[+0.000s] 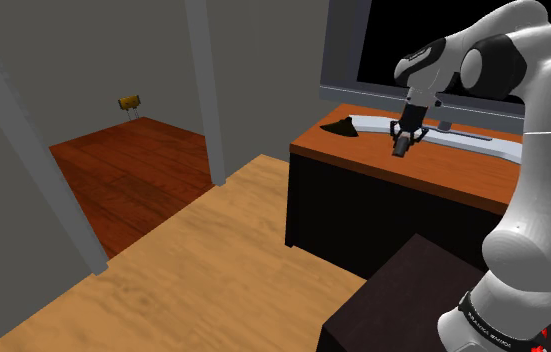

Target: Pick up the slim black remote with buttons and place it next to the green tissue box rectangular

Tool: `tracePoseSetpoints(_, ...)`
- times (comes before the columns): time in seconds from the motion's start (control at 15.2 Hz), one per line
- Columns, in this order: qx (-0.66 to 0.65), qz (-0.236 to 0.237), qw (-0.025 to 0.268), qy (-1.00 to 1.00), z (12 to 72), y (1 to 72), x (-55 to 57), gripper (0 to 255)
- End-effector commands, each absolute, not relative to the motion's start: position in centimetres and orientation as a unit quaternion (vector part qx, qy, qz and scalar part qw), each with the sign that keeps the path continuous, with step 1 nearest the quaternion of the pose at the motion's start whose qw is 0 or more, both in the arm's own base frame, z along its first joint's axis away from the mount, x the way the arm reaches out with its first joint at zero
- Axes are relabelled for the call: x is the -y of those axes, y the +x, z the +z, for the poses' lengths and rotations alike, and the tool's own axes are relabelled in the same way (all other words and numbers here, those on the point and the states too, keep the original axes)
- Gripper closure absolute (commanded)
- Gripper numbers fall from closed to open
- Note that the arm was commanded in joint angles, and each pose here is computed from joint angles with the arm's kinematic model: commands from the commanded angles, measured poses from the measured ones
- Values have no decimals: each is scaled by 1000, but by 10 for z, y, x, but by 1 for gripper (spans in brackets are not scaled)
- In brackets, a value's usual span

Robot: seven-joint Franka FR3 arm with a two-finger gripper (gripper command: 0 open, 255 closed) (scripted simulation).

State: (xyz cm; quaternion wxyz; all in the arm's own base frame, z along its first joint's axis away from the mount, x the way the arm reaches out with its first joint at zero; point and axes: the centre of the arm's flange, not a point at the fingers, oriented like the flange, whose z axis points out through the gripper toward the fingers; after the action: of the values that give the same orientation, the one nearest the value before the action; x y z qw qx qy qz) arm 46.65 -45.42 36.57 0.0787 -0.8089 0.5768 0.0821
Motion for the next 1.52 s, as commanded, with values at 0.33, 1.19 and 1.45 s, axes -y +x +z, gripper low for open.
tracePoseSetpoints(0.33,-577,82,79,-809,403,466,454,255)
tracePoseSetpoints(1.19,-577,82,79,-809,472,466,454,255)
tracePoseSetpoints(1.45,-577,82,79,-809,493,466,454,255)
